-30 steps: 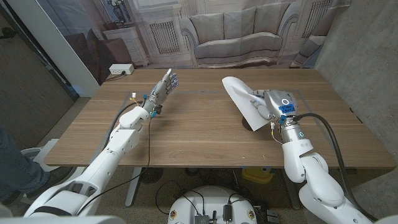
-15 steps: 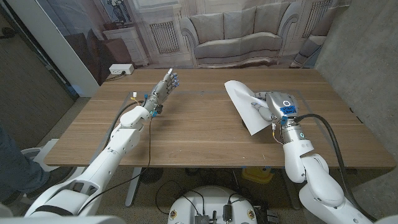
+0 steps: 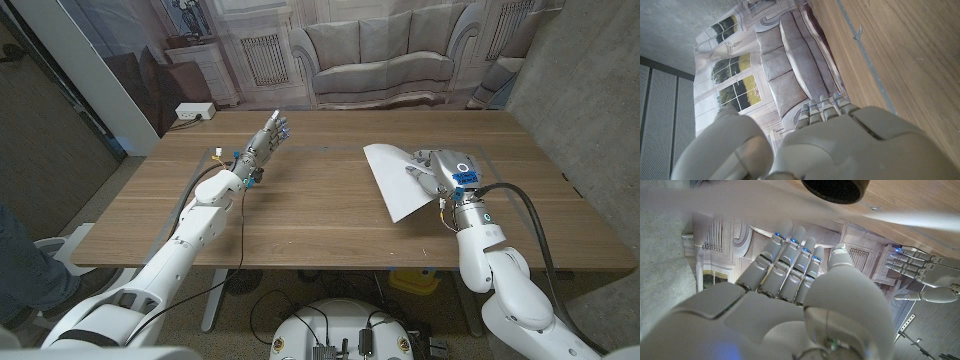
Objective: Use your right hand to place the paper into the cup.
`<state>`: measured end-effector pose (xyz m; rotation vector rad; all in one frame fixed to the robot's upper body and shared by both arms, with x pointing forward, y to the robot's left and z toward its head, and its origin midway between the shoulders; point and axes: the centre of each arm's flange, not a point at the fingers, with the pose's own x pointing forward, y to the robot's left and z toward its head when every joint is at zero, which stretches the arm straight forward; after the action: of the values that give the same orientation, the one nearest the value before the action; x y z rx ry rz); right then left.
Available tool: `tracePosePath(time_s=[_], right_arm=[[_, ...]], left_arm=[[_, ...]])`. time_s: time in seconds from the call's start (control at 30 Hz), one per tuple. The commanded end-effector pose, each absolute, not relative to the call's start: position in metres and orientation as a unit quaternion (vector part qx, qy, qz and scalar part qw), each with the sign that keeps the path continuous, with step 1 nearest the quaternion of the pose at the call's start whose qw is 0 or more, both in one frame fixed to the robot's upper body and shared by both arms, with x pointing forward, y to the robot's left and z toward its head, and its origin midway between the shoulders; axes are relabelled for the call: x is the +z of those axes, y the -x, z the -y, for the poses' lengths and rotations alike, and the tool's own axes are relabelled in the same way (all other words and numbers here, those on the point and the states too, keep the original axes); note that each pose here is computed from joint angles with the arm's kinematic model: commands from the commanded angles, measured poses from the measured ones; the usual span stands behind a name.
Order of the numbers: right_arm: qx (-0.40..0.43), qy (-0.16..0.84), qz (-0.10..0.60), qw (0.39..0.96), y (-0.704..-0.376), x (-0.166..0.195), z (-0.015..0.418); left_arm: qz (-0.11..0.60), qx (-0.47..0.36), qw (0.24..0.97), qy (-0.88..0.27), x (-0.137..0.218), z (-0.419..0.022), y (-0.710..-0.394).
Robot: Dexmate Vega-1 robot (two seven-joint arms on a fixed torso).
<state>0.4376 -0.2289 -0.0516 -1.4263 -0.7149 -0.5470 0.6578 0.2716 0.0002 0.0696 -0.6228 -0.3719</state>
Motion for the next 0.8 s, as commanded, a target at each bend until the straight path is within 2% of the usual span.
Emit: tracePosePath(time_s=[0.03, 0.8], right_arm=[[-0.240, 0.631, 0.311, 0.669, -0.4415, -0.0538, 0.2322], [-0.245, 0.629, 0.318, 0.665, -0.4360, -0.0532, 0.2326]], left_arm=[[0.304, -0.181, 0.935, -0.033, -0.0010, -0.2694, -0.6576], [0.306, -0.182, 0.934, -0.033, -0.0023, -0.2677, -0.6537]])
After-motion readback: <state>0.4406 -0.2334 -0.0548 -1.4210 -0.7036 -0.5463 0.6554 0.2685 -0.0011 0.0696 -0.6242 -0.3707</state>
